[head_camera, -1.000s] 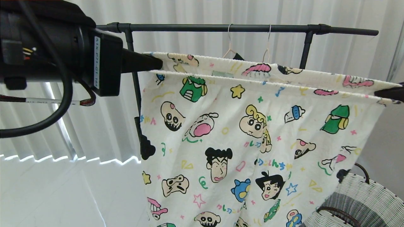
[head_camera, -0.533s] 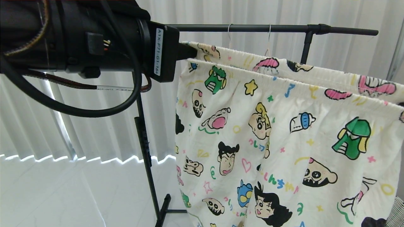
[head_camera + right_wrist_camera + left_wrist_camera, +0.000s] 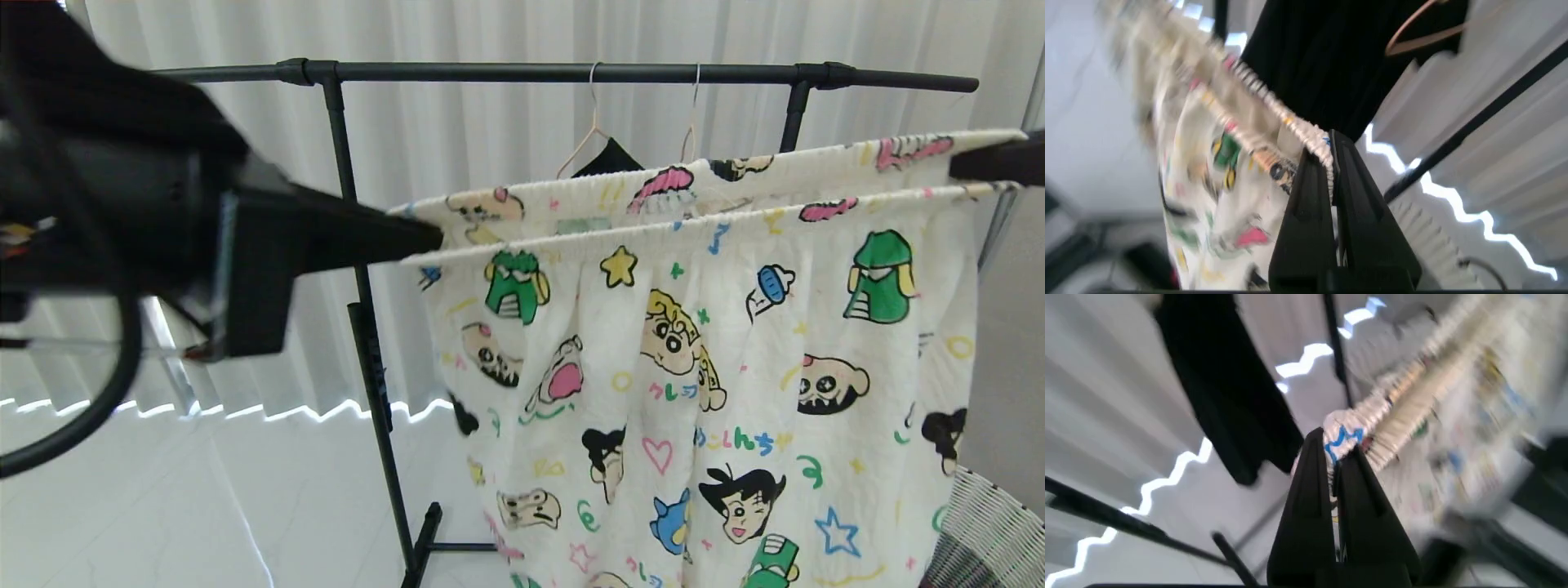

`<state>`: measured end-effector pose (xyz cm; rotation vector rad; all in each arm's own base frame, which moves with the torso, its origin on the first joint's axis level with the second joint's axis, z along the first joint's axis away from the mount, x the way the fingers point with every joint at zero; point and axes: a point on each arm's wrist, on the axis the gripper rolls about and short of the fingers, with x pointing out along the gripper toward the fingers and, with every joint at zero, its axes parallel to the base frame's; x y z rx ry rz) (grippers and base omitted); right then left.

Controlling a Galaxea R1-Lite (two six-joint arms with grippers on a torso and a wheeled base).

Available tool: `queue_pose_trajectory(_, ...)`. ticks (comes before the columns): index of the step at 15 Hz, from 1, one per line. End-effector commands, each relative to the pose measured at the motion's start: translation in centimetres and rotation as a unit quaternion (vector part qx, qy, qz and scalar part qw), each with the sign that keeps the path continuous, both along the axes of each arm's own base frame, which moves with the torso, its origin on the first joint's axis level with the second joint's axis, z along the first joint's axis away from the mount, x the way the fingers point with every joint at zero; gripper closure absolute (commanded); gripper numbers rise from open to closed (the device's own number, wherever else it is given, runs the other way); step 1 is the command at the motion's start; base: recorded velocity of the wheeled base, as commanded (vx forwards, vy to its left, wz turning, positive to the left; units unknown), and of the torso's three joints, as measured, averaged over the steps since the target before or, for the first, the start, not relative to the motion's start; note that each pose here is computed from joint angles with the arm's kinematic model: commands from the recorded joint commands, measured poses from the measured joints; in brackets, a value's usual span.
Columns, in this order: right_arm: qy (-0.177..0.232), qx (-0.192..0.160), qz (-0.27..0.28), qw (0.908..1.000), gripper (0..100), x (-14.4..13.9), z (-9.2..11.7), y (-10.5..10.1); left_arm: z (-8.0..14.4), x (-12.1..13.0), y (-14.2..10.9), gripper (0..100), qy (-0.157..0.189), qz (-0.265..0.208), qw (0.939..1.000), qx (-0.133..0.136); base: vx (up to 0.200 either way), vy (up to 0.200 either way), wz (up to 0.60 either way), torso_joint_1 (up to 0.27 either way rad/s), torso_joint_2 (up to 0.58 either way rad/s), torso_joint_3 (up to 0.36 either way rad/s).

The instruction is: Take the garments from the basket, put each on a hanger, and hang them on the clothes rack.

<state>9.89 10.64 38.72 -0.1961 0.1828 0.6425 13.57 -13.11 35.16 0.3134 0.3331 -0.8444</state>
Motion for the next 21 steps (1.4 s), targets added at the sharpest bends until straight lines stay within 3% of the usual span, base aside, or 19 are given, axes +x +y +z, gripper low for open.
queue_pose_trajectory(1,-0.001,-0.005,-0.006,1.0000,100,3.5,-0.8,3.3,0.8,-5.4,4.0,100,0.011,-0.065,0.9977,-0.018,0.000,0.000,0.00,0.000,0.00,0.000)
queue_pose_trajectory(3,-0.018,0.008,0.020,0.9996,100,5.0,-0.8,5.1,0.8,-7.4,4.2,100,0.047,-0.110,0.9919,-0.041,0.000,0.000,0.00,0.000,0.00,0.000)
queue_pose_trajectory(6,-0.021,0.009,0.024,0.9994,100,6.1,-0.5,6.3,1.4,-9.5,3.4,100,0.117,-0.177,0.9734,-0.087,0.000,0.000,0.00,0.000,0.00,0.000)
queue_pose_trajectory(8,-0.022,0.009,0.024,0.9994,100,6.1,-0.5,6.4,1.3,-9.8,3.2,100,0.120,-0.189,0.9710,-0.085,0.000,0.000,0.00,0.000,0.00,0.000)
queue_pose_trajectory(10,-0.022,0.010,0.024,0.9994,100,6.0,-0.4,6.3,1.3,-9.7,3.0,100,0.118,-0.180,0.9731,-0.082,0.000,0.000,0.00,0.000,0.00,0.000)
queue_pose_trajectory(12,-0.019,0.006,0.019,0.9996,100,5.6,-0.3,5.7,0.7,-9.3,2.7,100,0.110,-0.142,0.9816,-0.066,0.000,0.000,0.00,0.000,0.00,0.000)
queue_pose_trajectory(14,-0.004,-0.010,0.011,0.9999,100,4.5,-0.2,4.1,0.0,-7.7,1.8,100,0.085,-0.047,0.9947,-0.035,0.000,0.000,0.00,0.000,0.00,0.000)
queue_pose_trajectory(15,0.014,-0.029,-0.001,0.9995,100,3.4,-0.3,2.3,-0.4,-5.9,1.2,100,0.067,0.034,0.9971,-0.013,0.000,0.000,0.00,0.000,0.00,0.000)
queue_pose_trajectory(16,0.014,-0.029,-0.001,0.9995,100,3.4,-0.3,2.3,-0.4,-5.9,1.2,100,0.067,0.034,0.9971,-0.013,0.000,0.000,0.00,0.000,0.00,0.000)
queue_pose_trajectory(17,0.035,-0.048,-0.003,0.9982,100,0.9,-0.3,-0.4,-0.5,-4.0,0.5,100,0.051,0.078,0.9952,-0.028,0.000,0.000,0.00,0.000,0.00,0.000)
queue_pose_trajectory(18,0.043,-0.056,0.000,0.9975,100,-0.1,-0.4,-1.3,-0.3,-3.3,-0.2,100,0.038,0.081,0.9948,-0.047,0.000,0.000,0.00,0.000,0.00,0.000)
queue_pose_trajectory(20,0.047,-0.061,0.011,0.9970,100,-1.0,-0.5,-1.9,0.2,-2.3,-1.5,100,0.018,0.079,0.9936,-0.079,0.000,0.000,0.00,0.000,0.00,0.000)
queue_pose_trajectory(21,0.045,-0.059,0.011,0.9972,100,-1.0,-0.4,-1.9,0.1,-2.1,-1.8,100,0.018,0.079,0.9938,-0.076,0.000,0.000,0.00,0.000,0.00,0.000)
